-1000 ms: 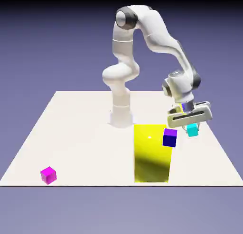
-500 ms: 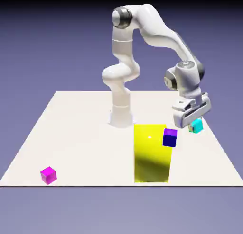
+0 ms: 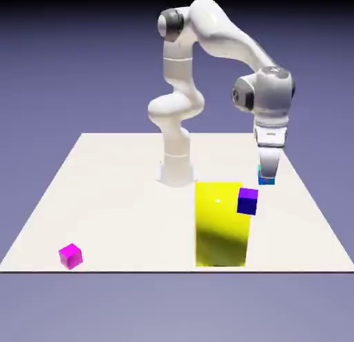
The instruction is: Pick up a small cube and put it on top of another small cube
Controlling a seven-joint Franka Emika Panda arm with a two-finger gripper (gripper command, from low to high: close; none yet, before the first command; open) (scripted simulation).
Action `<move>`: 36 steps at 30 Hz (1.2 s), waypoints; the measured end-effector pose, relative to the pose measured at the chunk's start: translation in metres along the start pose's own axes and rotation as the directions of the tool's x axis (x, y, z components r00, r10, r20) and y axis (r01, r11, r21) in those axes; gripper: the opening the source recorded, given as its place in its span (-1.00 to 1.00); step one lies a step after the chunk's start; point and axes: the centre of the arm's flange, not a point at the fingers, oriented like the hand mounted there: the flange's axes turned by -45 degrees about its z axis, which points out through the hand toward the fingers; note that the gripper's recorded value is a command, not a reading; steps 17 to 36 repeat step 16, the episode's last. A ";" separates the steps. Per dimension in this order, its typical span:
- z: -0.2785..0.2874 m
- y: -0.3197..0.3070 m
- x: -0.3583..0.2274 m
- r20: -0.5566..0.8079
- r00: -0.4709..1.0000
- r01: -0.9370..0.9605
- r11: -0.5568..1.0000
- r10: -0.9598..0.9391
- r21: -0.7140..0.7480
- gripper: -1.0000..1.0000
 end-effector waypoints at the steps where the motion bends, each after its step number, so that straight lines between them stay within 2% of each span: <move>1: -0.005 0.004 -0.006 0.019 0.999 0.043 0.999 -0.043 0.001 -1.00; 7: -0.038 0.026 -0.016 0.073 0.968 0.240 0.971 -0.240 0.012 -1.00; 10: 0.016 0.027 -0.019 0.073 0.969 0.237 0.971 -0.237 0.012 -1.00; 11: 0.032 0.027 -0.021 0.073 0.969 0.236 0.972 -0.236 0.012 1.00; 13: 0.032 0.027 -0.020 0.073 0.969 0.237 0.971 -0.237 0.011 1.00; 16: -0.021 0.027 -0.017 0.073 0.968 0.238 0.971 -0.238 0.011 1.00; 36: -0.021 0.027 -0.017 0.073 0.968 0.238 0.971 -0.238 0.011 1.00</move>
